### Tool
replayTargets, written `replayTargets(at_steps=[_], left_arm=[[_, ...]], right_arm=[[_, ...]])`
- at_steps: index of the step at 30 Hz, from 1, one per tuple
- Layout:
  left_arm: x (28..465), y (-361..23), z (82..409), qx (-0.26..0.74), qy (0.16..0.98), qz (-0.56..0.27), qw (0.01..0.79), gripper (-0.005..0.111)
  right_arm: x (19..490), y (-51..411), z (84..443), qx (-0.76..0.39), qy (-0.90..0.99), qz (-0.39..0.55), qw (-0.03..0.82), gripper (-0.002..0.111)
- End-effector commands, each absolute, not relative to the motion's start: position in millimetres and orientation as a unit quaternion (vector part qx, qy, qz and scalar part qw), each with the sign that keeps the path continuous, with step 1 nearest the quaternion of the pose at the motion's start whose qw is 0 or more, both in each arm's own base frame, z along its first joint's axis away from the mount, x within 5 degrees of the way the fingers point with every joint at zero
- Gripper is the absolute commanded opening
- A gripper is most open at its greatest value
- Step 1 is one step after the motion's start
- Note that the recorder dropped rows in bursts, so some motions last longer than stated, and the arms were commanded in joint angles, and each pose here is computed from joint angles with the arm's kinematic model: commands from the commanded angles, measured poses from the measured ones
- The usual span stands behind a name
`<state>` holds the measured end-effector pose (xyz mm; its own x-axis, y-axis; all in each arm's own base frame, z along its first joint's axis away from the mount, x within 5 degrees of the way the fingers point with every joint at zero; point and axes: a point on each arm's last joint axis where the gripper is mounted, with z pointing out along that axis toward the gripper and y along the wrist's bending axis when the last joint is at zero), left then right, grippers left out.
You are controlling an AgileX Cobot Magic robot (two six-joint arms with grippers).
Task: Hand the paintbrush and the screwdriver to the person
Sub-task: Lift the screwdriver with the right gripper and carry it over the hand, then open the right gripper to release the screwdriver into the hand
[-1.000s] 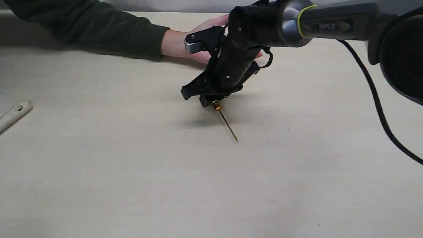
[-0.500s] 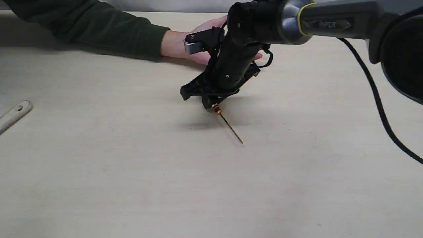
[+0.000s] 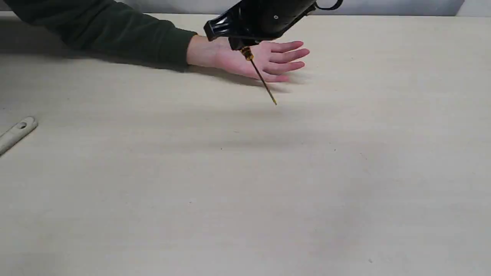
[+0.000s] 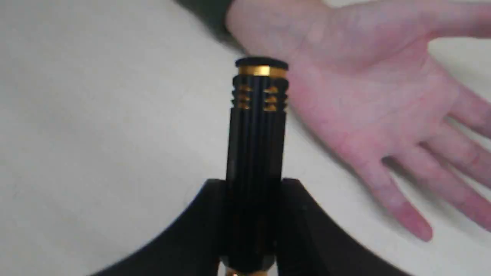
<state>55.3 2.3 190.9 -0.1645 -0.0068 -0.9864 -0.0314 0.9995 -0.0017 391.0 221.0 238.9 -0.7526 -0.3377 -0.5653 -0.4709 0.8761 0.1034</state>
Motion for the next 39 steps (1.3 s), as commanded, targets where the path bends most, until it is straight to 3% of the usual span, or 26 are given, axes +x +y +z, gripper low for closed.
replayTargets(at_steps=[1,8,20,22,26,29,39], left_arm=[[55,2,191,-0.014,0.762,0.006,0.647,0.000],[55,2,191,-0.014,0.762,0.006,0.647,0.000],[55,2,191,-0.013,0.762,0.008,0.648,0.000],[55,2,191,-0.013,0.762,0.008,0.648,0.000],[55,2,191,-0.013,0.762,0.008,0.648,0.000],[55,2,191,-0.013,0.762,0.008,0.648,0.000],[55,2,191,-0.013,0.762,0.008,0.648,0.000]], right_arm=[[406,209,244,-0.195,0.923,0.112,0.311,0.004],[447,193,222,-0.161,0.934,0.101,0.302,0.004],[485,205,174,-0.160,0.943,0.087,0.280,0.006],[488,206,171,-0.161,0.942,0.086,0.280,0.013],[489,207,176,-0.155,0.943,0.089,0.282,0.042],[491,201,181,-0.143,0.946,0.086,0.278,0.056],[488,157,220,-0.104,0.961,0.074,0.246,0.057]])
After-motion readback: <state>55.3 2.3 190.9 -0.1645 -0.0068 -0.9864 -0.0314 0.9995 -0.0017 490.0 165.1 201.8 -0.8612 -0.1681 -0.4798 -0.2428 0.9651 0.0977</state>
